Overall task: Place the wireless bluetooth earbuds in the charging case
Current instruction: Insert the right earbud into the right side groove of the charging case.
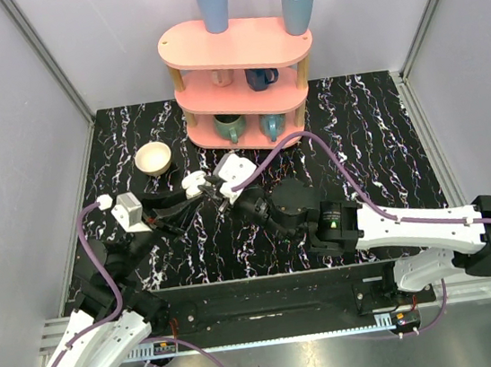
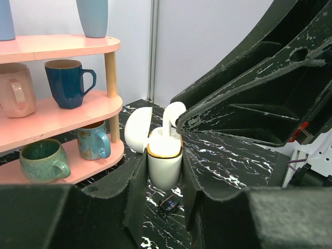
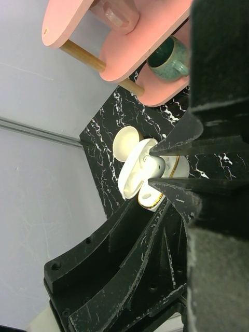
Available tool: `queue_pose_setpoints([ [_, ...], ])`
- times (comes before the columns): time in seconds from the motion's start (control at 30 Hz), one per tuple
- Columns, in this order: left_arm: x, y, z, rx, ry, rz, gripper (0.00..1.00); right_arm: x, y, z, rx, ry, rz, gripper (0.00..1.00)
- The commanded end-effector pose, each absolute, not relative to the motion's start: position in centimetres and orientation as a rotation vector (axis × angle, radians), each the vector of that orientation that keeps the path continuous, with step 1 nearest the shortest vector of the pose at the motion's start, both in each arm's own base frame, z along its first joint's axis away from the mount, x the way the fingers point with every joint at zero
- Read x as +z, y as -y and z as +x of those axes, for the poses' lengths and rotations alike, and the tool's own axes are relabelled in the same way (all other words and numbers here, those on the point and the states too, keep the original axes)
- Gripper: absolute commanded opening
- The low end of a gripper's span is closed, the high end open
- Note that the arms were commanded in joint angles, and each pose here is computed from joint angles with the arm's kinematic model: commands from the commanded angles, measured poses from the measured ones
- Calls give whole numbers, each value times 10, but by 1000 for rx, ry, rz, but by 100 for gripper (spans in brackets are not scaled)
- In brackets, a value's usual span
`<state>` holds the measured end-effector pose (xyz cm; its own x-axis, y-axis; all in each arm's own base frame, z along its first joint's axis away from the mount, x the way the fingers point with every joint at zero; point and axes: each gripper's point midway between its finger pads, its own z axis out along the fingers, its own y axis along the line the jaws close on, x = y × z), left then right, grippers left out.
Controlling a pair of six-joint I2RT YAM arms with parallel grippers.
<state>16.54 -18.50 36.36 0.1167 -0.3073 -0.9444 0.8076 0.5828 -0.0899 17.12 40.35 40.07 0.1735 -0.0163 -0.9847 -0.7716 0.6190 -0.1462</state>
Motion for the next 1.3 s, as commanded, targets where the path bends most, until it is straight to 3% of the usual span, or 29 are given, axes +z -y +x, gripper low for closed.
queue_pose_setpoints([
  [0.0,397,176,161,-843,-1060,489,0,401,-404,178,561,-1333,-742,11],
  [0.67,370,168,167,-660,-957,561,0,433,-393,182,603,-1313,-615,9],
  [1.27,373,166,168,-658,-959,543,0,416,-407,182,606,-1314,-644,9],
])
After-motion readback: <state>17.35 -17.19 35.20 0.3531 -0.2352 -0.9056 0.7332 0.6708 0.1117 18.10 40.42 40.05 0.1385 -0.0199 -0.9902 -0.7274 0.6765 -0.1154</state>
